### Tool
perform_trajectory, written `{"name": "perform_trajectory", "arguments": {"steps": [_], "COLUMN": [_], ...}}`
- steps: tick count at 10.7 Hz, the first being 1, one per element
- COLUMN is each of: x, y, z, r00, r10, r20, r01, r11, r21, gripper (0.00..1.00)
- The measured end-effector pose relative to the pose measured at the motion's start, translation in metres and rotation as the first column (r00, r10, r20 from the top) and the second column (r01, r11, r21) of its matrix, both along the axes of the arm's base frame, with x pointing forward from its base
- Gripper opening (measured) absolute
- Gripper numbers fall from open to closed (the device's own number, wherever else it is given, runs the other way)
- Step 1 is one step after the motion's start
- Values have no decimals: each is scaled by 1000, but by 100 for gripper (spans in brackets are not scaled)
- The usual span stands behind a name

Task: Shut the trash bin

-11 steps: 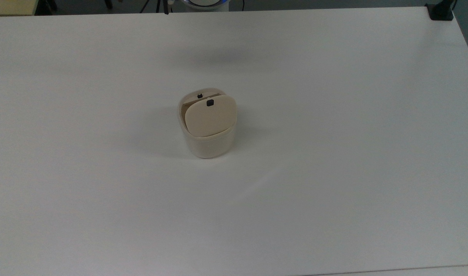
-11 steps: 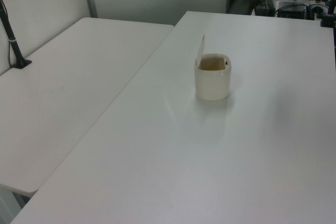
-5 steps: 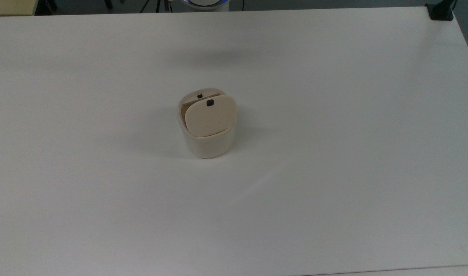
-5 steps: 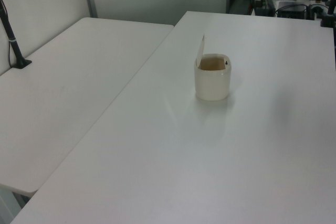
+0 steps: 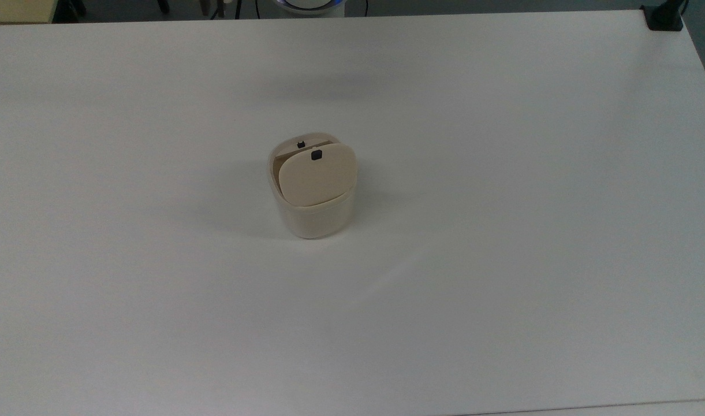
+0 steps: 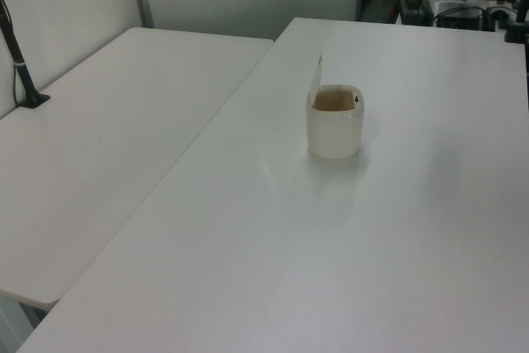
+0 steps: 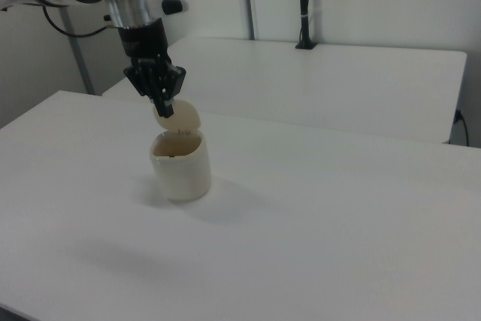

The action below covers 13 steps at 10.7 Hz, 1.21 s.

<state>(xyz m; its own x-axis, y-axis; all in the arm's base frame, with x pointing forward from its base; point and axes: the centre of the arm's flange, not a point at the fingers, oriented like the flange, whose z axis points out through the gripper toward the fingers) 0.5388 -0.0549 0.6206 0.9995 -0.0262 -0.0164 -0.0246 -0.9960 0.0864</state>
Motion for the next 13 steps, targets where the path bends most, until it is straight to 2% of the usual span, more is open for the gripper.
{"name": "perform_trajectory", "arguments": {"steps": [1,2,4,8,13], "x": [0,1,5,29,76], "y": [0,1,4,31,76], "z": [-1,-2,-5,-8,-18], "r00": [1000,1000,1000,990,926], "r10": [11,18,29,88,136], "r20": [-2,-5,3,110,353], "r01": [-11,-18,-29,-89,-162], "r11": [1000,1000,1000,996,986], "r21": [0,1,1,-2,45], "gripper": [3,1,1,1,1]}}
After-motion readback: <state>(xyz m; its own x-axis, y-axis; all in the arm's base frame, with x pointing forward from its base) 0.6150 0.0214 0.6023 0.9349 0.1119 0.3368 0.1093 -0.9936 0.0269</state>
